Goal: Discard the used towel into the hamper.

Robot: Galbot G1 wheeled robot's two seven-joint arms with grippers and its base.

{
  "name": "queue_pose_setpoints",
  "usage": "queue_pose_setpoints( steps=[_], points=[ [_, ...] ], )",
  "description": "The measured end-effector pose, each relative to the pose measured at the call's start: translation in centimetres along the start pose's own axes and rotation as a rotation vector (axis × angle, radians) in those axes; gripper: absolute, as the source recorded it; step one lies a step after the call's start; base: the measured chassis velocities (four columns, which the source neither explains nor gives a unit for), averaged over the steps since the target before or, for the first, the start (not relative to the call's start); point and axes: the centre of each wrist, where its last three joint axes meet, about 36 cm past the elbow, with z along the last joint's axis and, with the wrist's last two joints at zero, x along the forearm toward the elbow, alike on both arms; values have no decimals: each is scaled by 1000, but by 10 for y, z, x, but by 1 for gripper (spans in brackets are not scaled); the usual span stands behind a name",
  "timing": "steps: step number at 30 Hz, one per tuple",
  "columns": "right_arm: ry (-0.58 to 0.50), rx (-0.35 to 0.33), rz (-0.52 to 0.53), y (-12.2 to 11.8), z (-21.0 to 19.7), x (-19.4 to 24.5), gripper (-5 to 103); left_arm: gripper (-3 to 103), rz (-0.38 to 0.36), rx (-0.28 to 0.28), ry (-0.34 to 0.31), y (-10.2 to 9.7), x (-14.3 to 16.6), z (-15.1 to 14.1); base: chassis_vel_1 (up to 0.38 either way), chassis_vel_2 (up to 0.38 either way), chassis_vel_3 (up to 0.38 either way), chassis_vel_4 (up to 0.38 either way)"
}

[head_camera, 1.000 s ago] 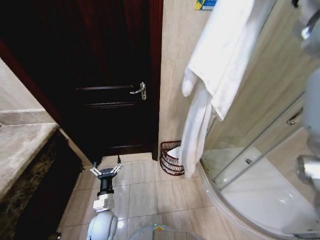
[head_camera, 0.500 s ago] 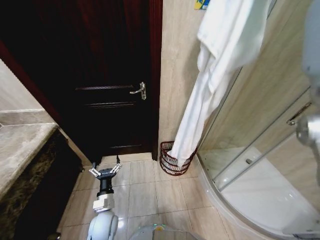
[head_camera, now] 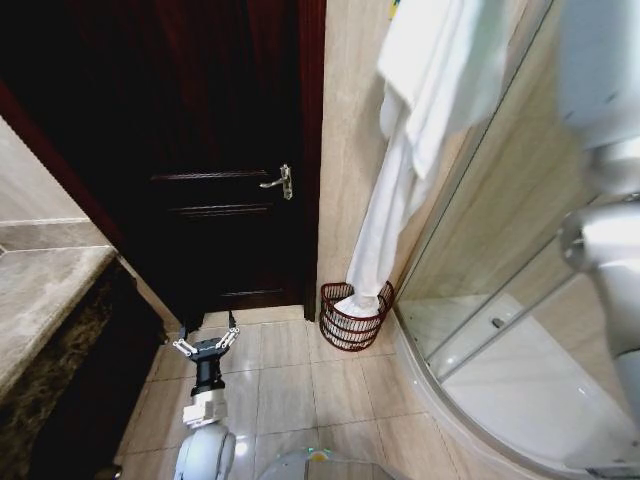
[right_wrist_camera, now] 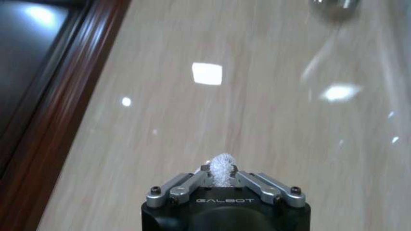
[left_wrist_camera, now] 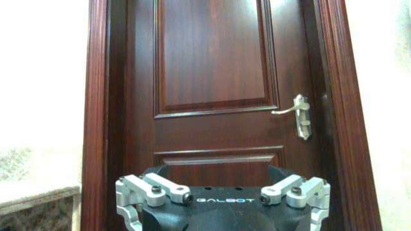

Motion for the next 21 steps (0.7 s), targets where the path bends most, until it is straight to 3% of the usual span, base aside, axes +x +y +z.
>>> queue_pose_setpoints(
  steps=[2, 5, 8, 10, 16, 21],
  points=[
    [22, -6, -7, 7, 21, 7, 5, 100, 2, 3, 1, -1, 0, 1, 0, 0, 0, 0],
    [124, -17, -14, 22, 100, 32, 5, 100, 7, 2, 6, -2, -1, 3, 0, 0, 0, 0],
    [156, -15, -12, 23, 132, 45, 5, 100, 7, -2, 9, 0, 0, 3, 0, 0, 0, 0],
    [220, -19, -13, 25, 189, 75, 5, 100, 13, -10, 20, 7, 3, 3, 0, 0, 0, 0],
    [322, -44, -19, 38, 258, 135, 5, 100, 17, -14, 35, 13, 0, -2, 0, 0, 0, 0],
    [472, -90, 0, 51, 327, 206, 5, 100, -2, 22, 74, 12, -5, 1, 0, 0, 0, 0]
  ],
)
